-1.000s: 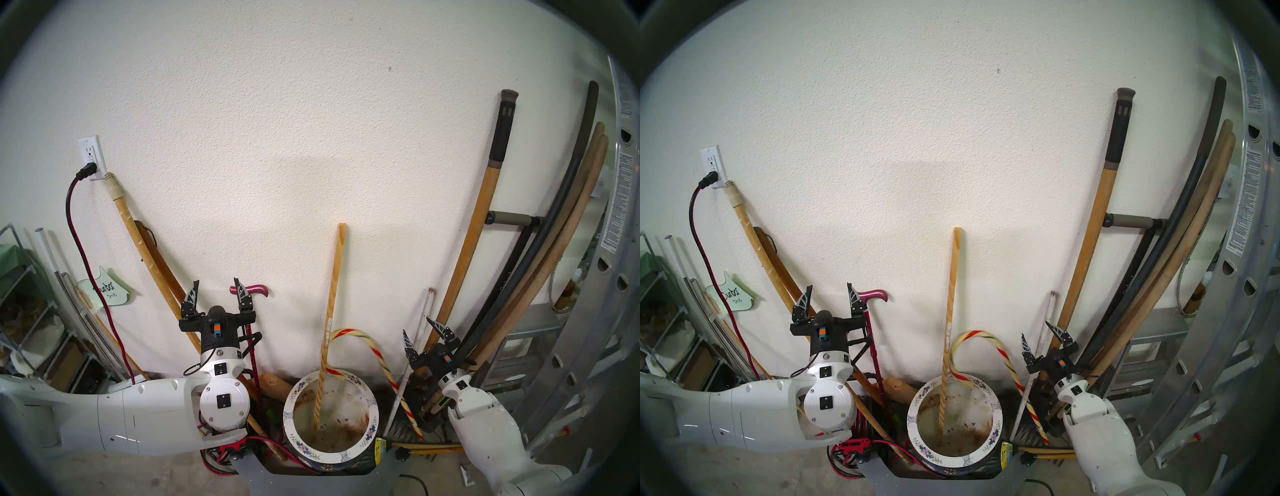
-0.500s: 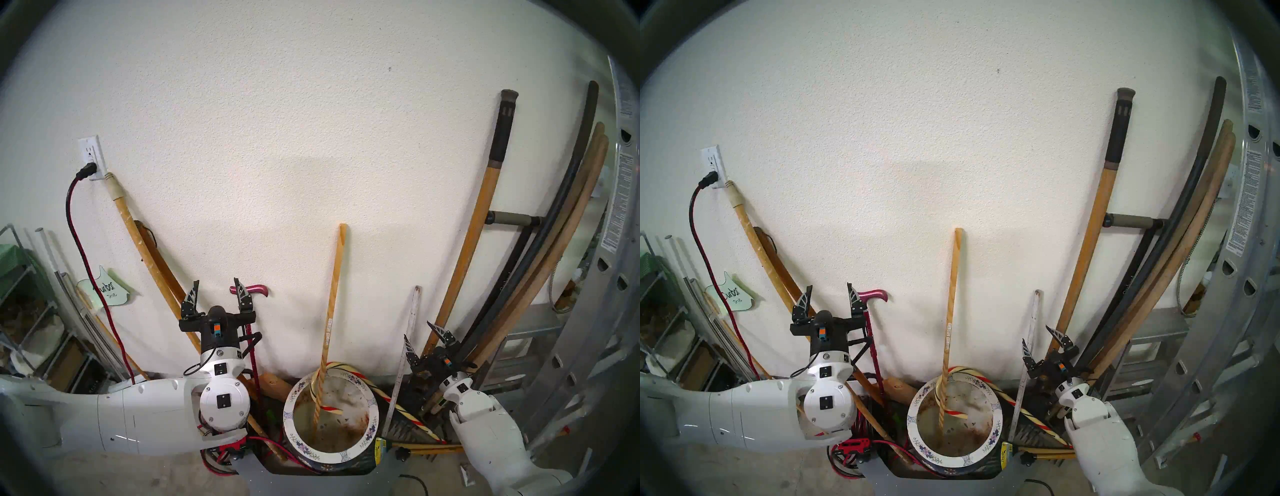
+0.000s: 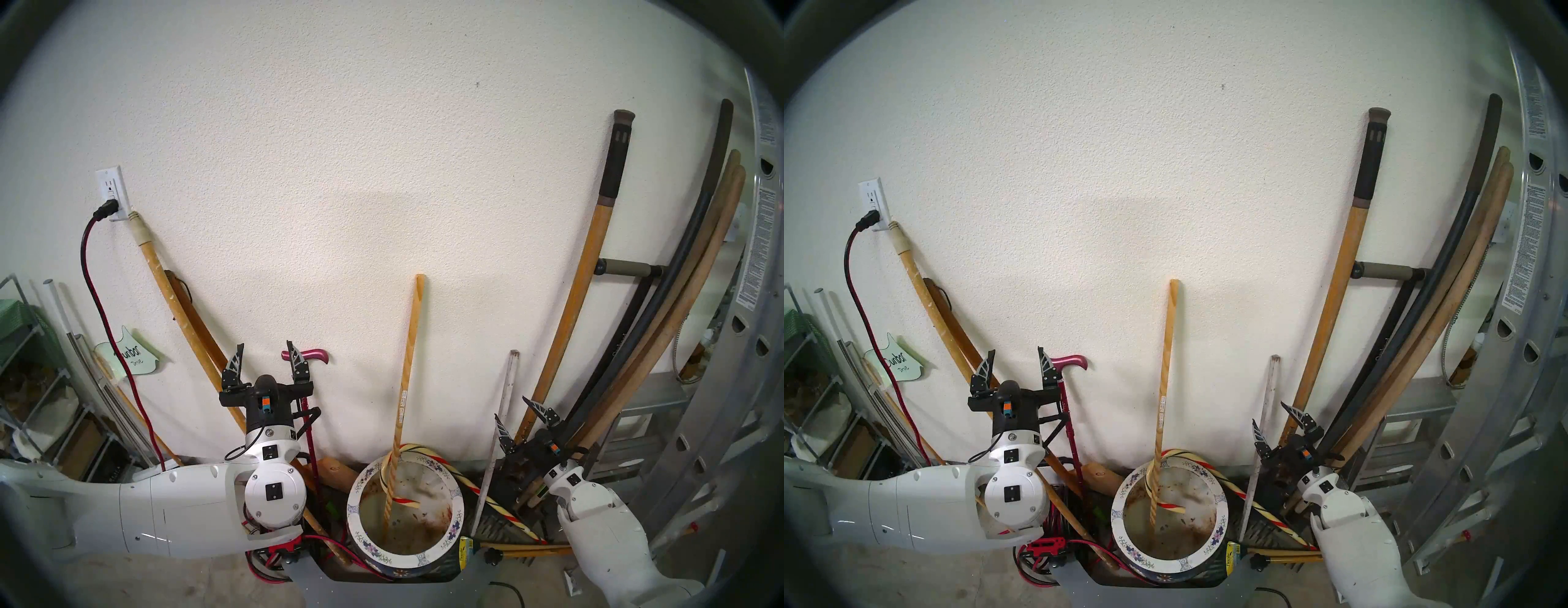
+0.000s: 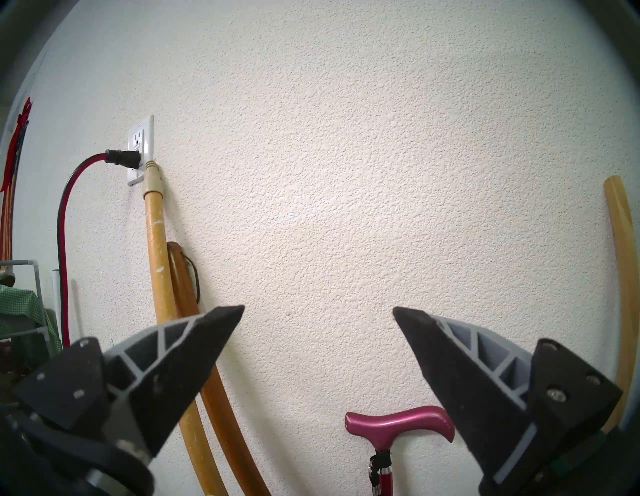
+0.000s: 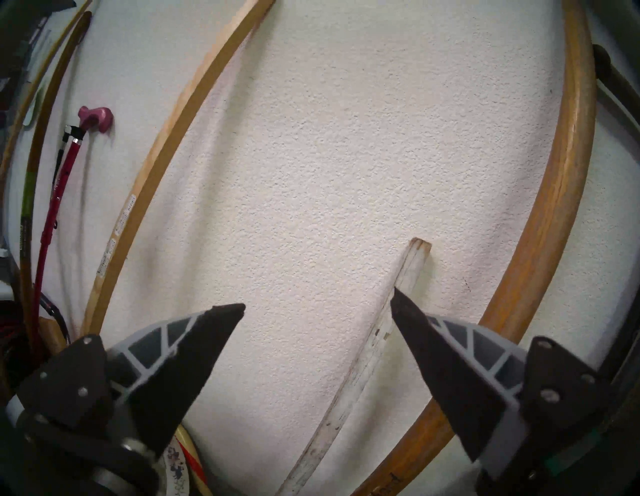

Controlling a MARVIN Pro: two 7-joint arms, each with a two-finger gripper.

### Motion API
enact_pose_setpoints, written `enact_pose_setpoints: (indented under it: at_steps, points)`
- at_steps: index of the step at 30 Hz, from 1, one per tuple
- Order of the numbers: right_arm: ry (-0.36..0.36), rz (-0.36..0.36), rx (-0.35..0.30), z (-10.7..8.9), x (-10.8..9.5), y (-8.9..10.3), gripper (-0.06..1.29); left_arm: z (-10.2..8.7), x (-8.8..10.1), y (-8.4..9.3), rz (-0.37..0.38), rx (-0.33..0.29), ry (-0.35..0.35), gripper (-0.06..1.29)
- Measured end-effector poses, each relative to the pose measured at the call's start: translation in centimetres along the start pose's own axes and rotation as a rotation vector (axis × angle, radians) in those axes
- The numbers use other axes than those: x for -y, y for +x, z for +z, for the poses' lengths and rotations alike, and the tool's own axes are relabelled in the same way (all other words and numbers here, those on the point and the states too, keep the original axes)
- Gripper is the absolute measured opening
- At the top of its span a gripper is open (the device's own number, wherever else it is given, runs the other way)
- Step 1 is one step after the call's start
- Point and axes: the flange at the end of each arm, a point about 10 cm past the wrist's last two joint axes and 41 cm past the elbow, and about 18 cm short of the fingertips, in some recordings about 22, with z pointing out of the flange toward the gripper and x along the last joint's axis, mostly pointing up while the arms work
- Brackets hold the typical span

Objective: Take wooden sticks or brooms out of the pot

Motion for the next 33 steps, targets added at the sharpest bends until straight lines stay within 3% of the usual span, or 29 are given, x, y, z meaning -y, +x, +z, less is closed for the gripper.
enact_pose_setpoints:
  at_steps: [12,21,26,33]
  points:
    - [0.032,0.022,-0.088,-0.3,0.7,2.6,1.2,0.0,0.0,0.0,0.0,0.0,0.0,1.24]
    - [-0.019,0.066,-0.109,-0.5,0.9,3.4,1.2,0.0,0.0,0.0,-0.002,-0.001,-0.002,1.24]
    - [-0.031,0.082,-0.105,-0.6,1.0,3.5,1.2,-0.5,-0.4,0.6,-0.048,-0.011,-0.057,1.24]
    - [-0.034,0.092,-0.102,-0.7,1.3,3.5,1.2,-1.5,-2.1,1.2,-0.1,-0.005,-0.211,1.24]
